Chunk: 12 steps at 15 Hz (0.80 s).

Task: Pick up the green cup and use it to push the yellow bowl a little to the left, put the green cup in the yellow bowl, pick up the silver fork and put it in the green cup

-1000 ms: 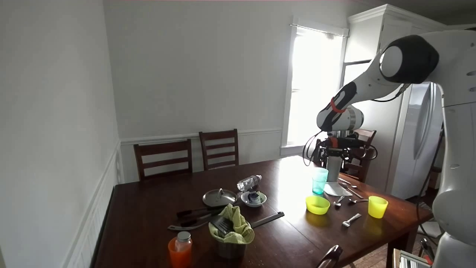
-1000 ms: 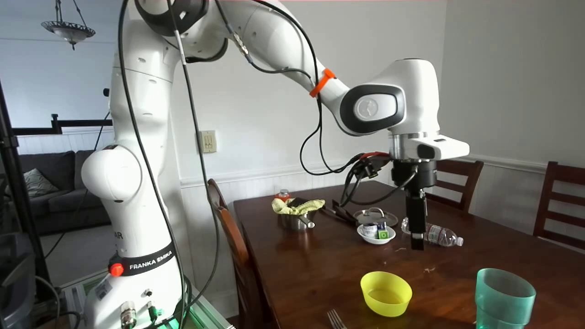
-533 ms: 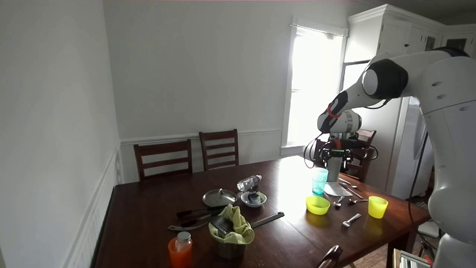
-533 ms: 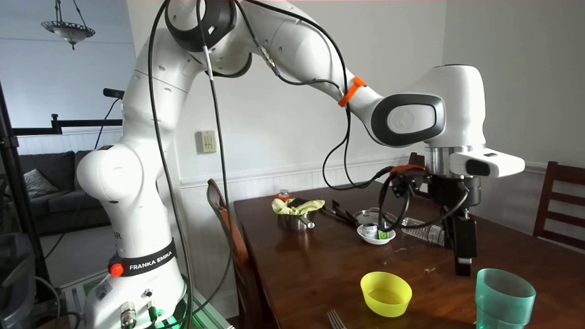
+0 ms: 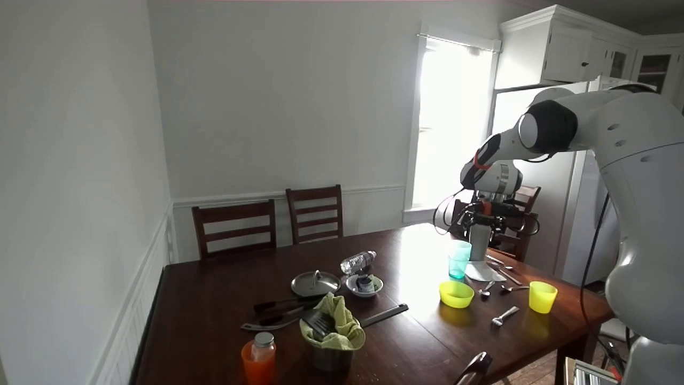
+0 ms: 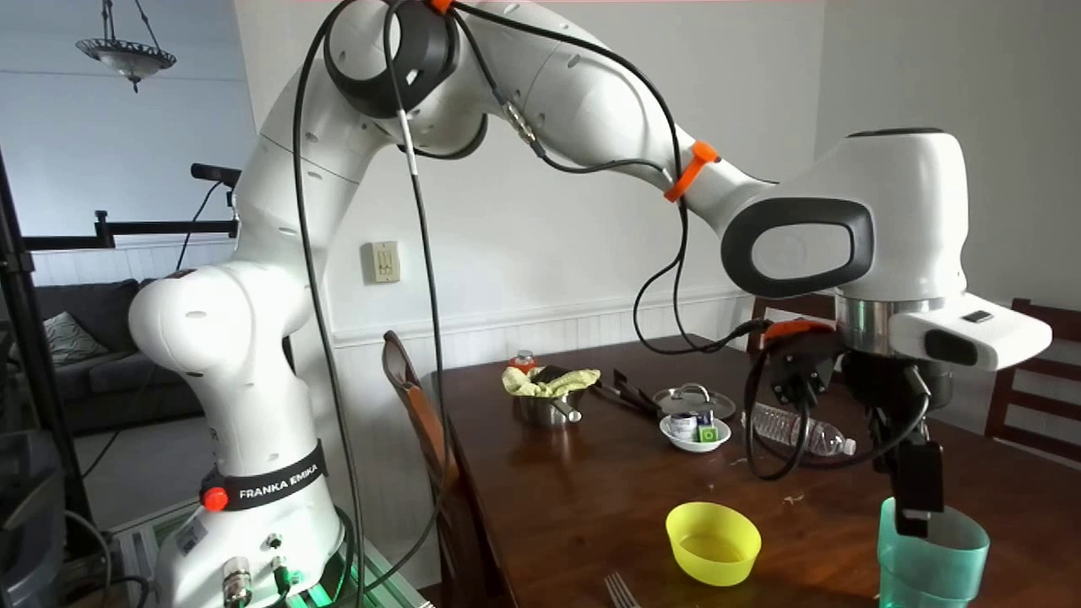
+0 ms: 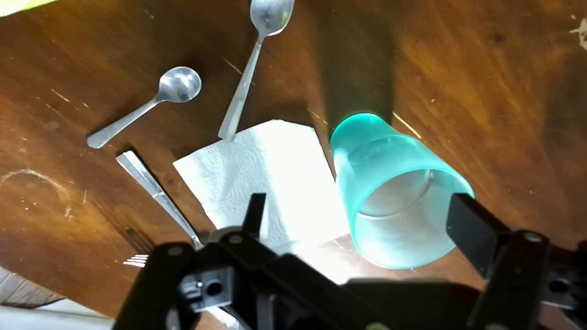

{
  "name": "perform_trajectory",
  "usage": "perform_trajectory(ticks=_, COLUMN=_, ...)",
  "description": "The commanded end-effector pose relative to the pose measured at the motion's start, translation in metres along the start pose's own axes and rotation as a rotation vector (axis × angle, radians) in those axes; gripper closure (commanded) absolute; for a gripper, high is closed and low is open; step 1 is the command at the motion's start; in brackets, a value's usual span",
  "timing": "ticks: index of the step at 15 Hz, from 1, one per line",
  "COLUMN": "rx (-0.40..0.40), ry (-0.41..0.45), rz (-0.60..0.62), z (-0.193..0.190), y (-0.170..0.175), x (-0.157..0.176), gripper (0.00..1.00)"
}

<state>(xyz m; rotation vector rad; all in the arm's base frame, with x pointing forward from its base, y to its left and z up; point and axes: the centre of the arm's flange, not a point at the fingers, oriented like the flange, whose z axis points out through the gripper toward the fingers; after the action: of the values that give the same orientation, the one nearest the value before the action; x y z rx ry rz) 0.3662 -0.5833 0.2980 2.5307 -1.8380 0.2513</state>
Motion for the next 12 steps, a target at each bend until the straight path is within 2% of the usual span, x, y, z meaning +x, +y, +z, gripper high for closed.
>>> perform_trajectory(ticks=1, rx=0.053, ry=0.005, rz=0.038, z=0.015, y=0.003, x=0.019, gripper=0.0)
perform_trajectory(ticks=12, rx=0.051, ry=0.053, rz=0.072, z=0.052, y=-0.005, x=0.017, gripper=0.0)
